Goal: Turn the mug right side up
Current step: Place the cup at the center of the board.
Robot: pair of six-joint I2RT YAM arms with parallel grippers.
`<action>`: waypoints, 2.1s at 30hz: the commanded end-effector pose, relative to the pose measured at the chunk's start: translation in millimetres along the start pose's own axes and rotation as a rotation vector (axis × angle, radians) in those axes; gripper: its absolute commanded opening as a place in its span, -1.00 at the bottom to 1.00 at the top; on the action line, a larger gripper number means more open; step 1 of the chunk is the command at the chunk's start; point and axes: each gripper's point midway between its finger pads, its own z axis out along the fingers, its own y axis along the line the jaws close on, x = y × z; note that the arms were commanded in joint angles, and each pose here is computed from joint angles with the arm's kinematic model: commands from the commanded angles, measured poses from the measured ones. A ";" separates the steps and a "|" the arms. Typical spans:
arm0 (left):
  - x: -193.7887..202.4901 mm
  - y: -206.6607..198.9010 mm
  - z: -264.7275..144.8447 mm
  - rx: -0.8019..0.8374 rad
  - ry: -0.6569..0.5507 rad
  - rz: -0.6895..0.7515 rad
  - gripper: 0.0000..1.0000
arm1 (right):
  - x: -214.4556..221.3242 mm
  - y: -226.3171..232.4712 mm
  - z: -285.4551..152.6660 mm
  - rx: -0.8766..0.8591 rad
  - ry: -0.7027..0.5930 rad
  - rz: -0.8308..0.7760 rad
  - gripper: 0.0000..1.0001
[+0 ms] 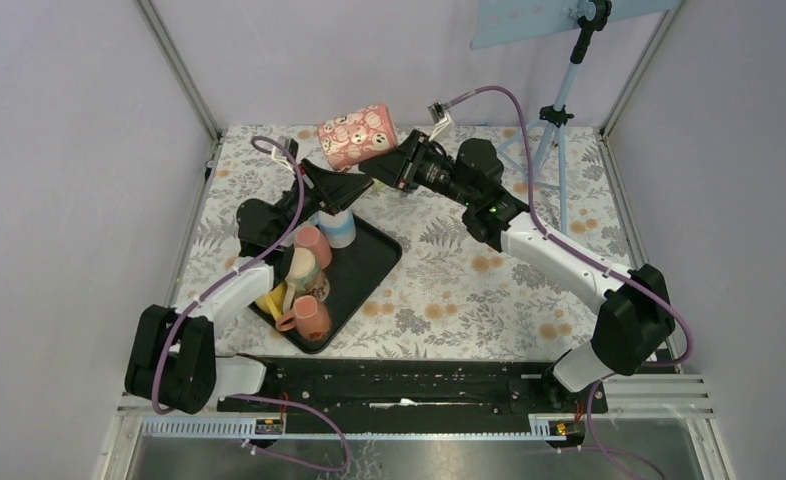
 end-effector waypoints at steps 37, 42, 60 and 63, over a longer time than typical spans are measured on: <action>-26.6 33.0 40.8 -0.433 0.122 0.373 -1.00 | 11.7 -108.8 -193.4 0.978 -0.041 -0.191 1.00; -18.0 54.3 48.9 -0.553 0.195 0.432 -1.00 | -5.1 -97.3 -239.2 1.045 -0.163 -0.228 1.00; 14.7 151.8 103.5 -0.907 0.423 0.658 -1.00 | -12.9 -75.1 -277.9 1.062 -0.166 -0.304 1.00; 13.2 170.2 114.3 -0.946 0.449 0.689 -1.00 | -15.1 -72.2 -283.0 1.073 -0.172 -0.306 1.00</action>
